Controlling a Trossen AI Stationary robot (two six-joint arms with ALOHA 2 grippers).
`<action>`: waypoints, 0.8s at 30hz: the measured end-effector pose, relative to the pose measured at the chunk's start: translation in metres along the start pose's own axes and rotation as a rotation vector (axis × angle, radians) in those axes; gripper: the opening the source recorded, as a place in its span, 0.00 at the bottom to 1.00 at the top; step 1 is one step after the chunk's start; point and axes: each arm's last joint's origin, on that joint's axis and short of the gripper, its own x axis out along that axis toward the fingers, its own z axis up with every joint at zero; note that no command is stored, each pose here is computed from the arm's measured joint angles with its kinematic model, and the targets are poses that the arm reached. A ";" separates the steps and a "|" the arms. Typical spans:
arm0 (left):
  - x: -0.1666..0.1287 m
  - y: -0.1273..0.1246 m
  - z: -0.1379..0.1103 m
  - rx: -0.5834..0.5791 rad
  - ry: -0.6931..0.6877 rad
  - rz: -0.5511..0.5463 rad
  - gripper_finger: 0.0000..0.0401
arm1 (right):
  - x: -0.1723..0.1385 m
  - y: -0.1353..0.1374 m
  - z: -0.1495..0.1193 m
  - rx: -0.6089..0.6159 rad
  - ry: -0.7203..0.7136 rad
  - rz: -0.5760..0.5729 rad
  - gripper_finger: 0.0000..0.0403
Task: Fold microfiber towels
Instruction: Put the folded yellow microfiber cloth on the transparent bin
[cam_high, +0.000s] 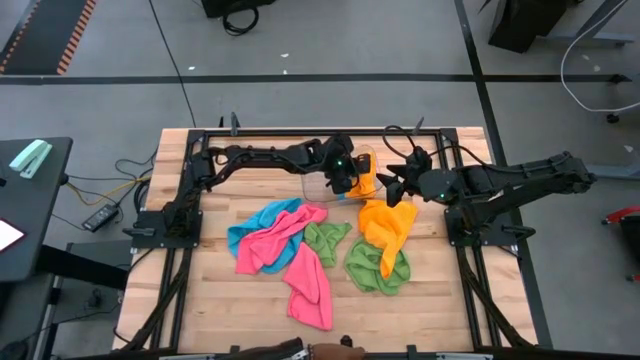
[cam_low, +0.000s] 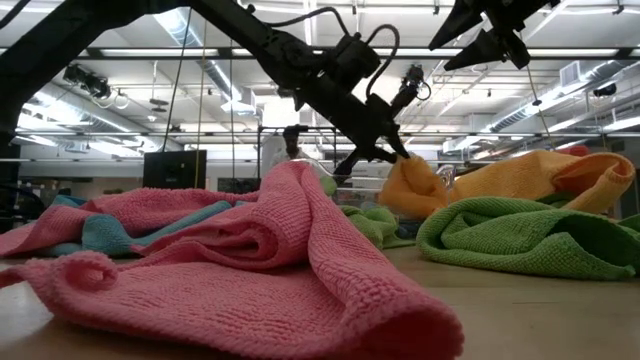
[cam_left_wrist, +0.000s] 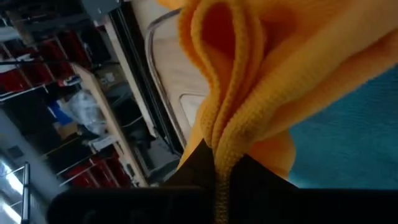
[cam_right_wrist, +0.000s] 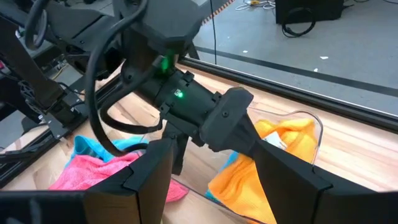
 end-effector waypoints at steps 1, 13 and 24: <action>0.000 -0.002 -0.002 -0.011 -0.006 -0.009 0.04 | 0.000 0.000 0.000 0.001 0.000 0.000 0.58; 0.003 -0.041 -0.005 -0.103 -0.054 -0.295 0.22 | 0.000 0.000 0.000 -0.003 0.000 0.000 0.58; -0.017 -0.020 -0.004 -0.307 0.018 -0.279 0.52 | 0.000 0.000 0.000 0.002 0.000 0.002 0.58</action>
